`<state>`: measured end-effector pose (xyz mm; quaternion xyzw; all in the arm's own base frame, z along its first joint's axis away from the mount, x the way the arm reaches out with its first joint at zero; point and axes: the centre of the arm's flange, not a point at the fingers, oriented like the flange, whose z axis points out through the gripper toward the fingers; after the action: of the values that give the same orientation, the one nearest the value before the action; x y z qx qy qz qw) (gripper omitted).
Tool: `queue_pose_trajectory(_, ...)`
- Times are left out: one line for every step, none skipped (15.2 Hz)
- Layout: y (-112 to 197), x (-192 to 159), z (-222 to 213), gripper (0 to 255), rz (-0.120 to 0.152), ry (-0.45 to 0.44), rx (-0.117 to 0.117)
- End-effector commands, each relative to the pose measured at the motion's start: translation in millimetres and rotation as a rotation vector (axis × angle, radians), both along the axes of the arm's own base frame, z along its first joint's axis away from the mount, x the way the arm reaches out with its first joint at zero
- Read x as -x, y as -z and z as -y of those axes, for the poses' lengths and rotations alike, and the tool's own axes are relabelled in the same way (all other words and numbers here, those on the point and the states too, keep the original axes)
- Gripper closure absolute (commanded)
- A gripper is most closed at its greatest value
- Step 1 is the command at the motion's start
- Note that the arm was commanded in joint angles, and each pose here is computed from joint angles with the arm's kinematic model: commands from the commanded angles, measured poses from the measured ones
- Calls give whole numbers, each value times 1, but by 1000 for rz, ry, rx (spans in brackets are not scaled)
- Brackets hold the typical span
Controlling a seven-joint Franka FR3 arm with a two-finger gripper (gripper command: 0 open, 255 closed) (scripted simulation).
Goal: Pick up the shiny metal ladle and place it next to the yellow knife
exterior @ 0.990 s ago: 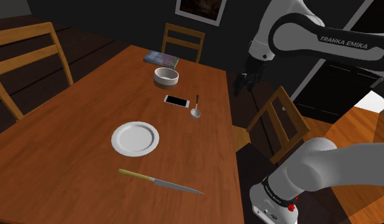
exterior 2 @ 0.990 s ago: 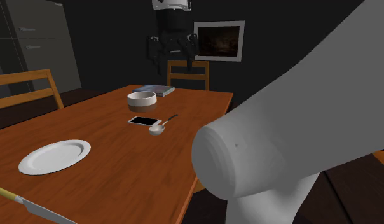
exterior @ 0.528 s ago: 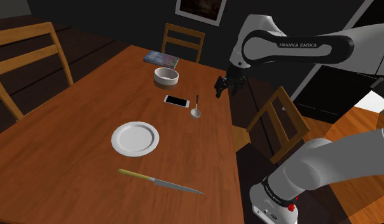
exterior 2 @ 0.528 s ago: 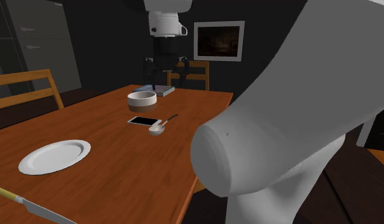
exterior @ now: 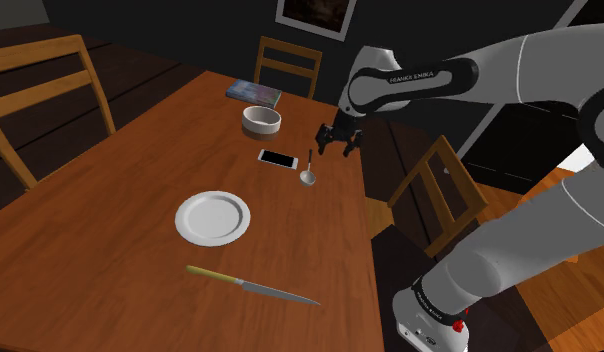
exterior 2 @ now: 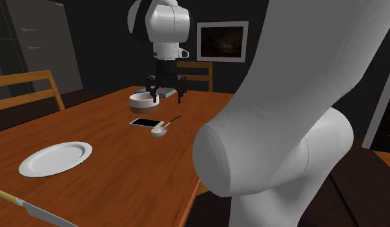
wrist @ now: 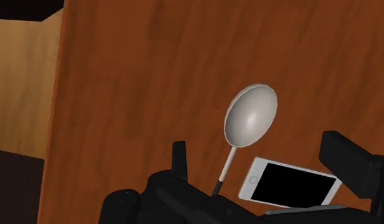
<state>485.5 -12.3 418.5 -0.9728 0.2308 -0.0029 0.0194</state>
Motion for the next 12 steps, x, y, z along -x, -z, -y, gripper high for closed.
queue_pose_trajectory(17,-18,7,0,6,59,-12)
queue_pose_trajectory(26,-27,11,0,8,88,-18)
queue_pose_trajectory(35,-36,15,0,10,116,-24)
queue_pose_trajectory(44,-44,19,0,12,144,-31)
queue_pose_trajectory(53,-53,23,0,14,172,-37)
queue_pose_trajectory(62,-61,28,0,16,200,-43)
queue_pose_trajectory(70,-70,32,0,19,228,-49)
queue_pose_trajectory(79,-78,37,0,21,256,-55)
queue_pose_trajectory(88,-86,42,0,23,285,-61)
queue_pose_trajectory(97,-94,48,0,25,313,-67)
queue_pose_trajectory(106,-102,53,0,27,341,-73)
queue_pose_trajectory(109,-105,55,0,28,350,-75)
